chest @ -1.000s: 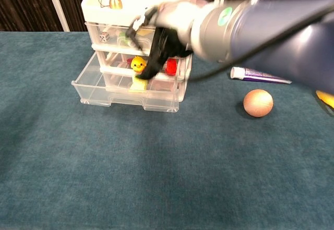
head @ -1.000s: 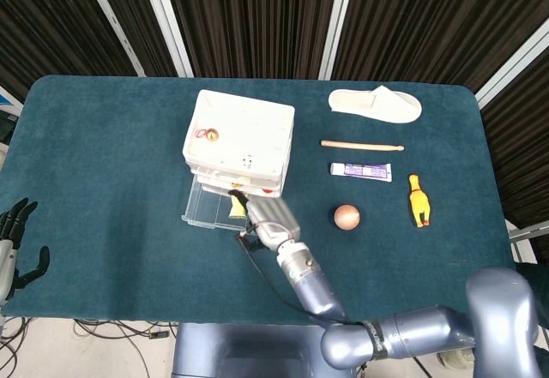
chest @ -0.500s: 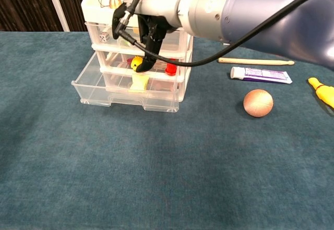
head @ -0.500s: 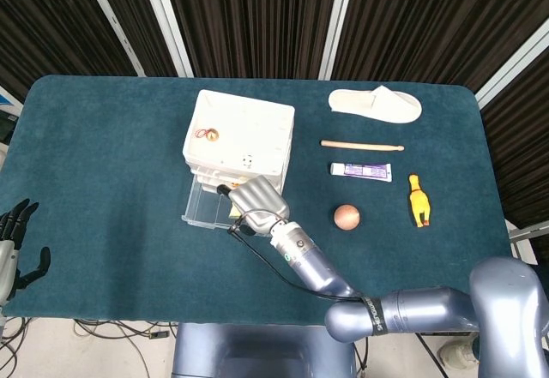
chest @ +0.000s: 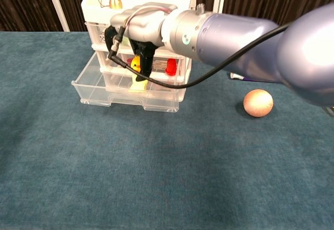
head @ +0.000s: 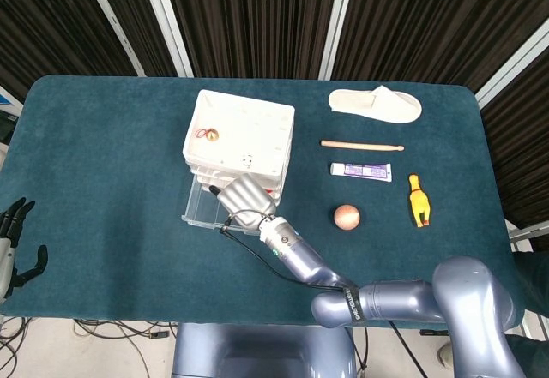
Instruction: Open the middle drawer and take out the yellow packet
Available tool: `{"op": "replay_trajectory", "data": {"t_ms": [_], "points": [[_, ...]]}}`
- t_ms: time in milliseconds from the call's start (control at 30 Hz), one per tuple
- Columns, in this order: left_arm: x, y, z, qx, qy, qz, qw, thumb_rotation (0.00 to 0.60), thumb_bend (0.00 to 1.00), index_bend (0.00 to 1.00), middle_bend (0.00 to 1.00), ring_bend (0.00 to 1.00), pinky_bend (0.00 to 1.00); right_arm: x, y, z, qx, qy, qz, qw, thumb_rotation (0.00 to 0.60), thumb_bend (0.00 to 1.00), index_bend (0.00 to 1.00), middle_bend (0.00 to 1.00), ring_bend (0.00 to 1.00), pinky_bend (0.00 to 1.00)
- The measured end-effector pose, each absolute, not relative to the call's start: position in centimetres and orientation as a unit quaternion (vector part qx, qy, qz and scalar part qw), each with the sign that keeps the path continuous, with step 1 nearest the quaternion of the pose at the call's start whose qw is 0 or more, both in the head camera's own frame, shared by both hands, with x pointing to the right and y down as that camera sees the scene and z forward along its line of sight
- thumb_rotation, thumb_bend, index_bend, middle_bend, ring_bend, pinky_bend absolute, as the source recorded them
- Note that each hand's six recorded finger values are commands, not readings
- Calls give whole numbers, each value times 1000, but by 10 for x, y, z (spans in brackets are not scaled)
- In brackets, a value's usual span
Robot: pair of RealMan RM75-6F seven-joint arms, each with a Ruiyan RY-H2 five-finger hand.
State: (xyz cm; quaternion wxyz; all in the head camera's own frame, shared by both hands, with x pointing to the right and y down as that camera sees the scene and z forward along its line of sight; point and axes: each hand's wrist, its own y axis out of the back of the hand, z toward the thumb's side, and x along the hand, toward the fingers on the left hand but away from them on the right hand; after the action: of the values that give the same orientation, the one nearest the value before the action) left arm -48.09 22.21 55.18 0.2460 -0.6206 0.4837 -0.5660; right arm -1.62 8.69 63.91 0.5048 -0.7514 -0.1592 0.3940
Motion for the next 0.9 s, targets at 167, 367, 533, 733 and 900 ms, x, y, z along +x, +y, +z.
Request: {"op": "replay_trajectory", "data": {"t_ms": [167, 367, 533, 733, 900], "points": [[-481, 222, 552, -620, 483, -567, 246, 600, 511, 19, 0, 0, 0, -19, 86, 645, -752, -158, 390, 507, 600, 243, 304, 1000, 1000, 1000], [-481, 222, 552, -620, 484, -567, 245, 600, 511, 19, 0, 0, 0, -21, 89, 652, -754, -138, 386, 513, 600, 242, 304, 1000, 1000, 1000], [-482, 222, 552, -619, 484, -568, 244, 600, 511, 19, 0, 0, 0, -20, 92, 661, -747, -108, 383, 533, 600, 242, 305, 1000, 1000, 1000], [-482, 222, 552, -619, 482, -569, 243, 600, 511, 19, 0, 0, 0, -22, 92, 664, -731, -87, 376, 562, 600, 243, 304, 1000, 1000, 1000], [-482, 222, 553, -619, 482, -570, 242, 600, 511, 19, 0, 0, 0, -22, 89, 666, -702, -72, 374, 602, 600, 243, 304, 1000, 1000, 1000]]}}
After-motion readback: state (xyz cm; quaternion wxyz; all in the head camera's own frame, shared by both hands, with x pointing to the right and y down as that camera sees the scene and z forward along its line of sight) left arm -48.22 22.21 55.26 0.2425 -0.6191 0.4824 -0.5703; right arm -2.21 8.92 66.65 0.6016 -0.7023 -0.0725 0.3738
